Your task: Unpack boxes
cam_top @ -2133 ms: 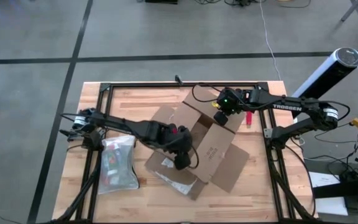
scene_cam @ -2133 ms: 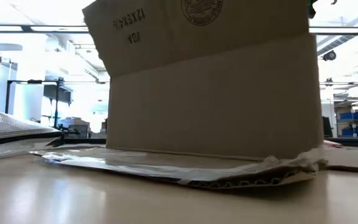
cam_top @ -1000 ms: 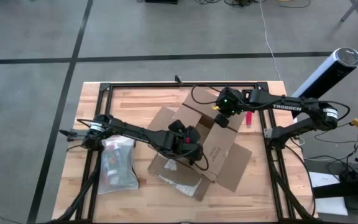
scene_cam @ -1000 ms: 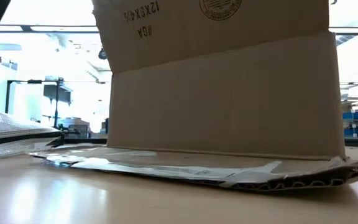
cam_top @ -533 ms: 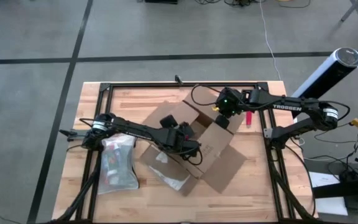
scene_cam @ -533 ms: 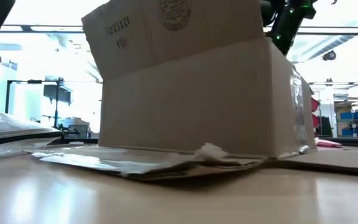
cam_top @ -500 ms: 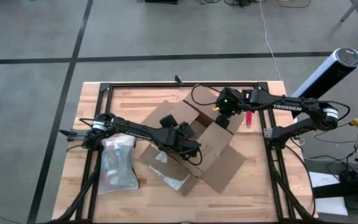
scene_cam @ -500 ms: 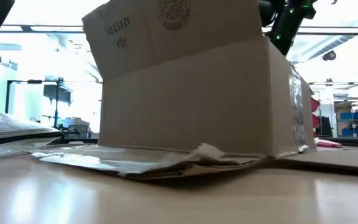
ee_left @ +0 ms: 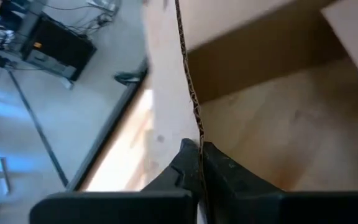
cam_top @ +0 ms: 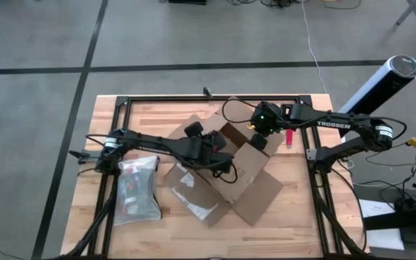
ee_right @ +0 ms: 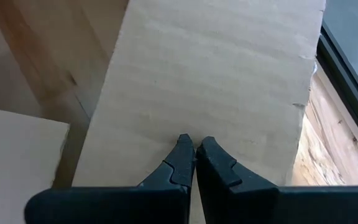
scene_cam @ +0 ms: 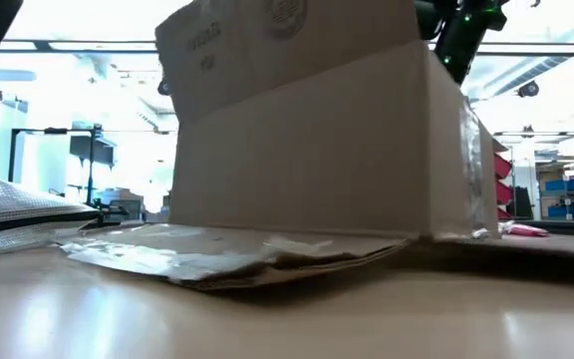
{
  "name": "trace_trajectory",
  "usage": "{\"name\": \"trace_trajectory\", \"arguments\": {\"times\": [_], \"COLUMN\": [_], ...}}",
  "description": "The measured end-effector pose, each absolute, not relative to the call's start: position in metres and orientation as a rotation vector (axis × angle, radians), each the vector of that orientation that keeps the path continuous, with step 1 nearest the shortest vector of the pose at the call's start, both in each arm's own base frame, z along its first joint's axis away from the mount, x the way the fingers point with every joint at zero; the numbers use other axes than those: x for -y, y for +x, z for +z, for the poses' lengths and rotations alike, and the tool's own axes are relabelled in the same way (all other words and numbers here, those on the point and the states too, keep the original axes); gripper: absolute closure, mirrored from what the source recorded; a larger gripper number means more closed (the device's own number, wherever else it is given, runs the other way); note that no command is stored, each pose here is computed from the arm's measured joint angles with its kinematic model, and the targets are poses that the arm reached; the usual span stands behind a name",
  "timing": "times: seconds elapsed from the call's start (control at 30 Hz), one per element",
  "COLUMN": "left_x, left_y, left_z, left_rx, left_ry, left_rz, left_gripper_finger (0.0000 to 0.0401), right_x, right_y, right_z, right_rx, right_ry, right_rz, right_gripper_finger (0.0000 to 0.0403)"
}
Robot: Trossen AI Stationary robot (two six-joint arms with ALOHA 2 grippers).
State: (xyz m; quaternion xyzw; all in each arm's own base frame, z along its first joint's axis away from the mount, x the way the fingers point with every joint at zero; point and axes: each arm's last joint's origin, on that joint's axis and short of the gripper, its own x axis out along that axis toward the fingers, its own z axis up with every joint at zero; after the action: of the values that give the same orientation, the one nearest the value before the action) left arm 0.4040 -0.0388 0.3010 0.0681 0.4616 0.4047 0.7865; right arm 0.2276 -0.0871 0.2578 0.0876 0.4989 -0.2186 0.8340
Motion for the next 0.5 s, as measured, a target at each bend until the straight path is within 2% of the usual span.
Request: {"name": "trace_trajectory", "arguments": {"times": [0.2, 0.5], "left_x": [0.017, -0.014], "left_y": [0.387, 0.369], "left_z": [0.336, 0.358], "left_rx": [-1.035, -1.042], "left_ry": [0.192, 0.167], "left_rz": [0.950, 1.016], "left_gripper_finger": [0.0401, 0.0401], "right_x": [0.087, 0.084], "right_y": [0.228, 0.228], "right_z": [0.258, 0.259], "right_rx": [-1.065, -1.054], "right_ry": [0.150, 0.169], "right_rz": [-0.438, -0.319], "right_gripper_finger": [0.0403, 0.0403]}}
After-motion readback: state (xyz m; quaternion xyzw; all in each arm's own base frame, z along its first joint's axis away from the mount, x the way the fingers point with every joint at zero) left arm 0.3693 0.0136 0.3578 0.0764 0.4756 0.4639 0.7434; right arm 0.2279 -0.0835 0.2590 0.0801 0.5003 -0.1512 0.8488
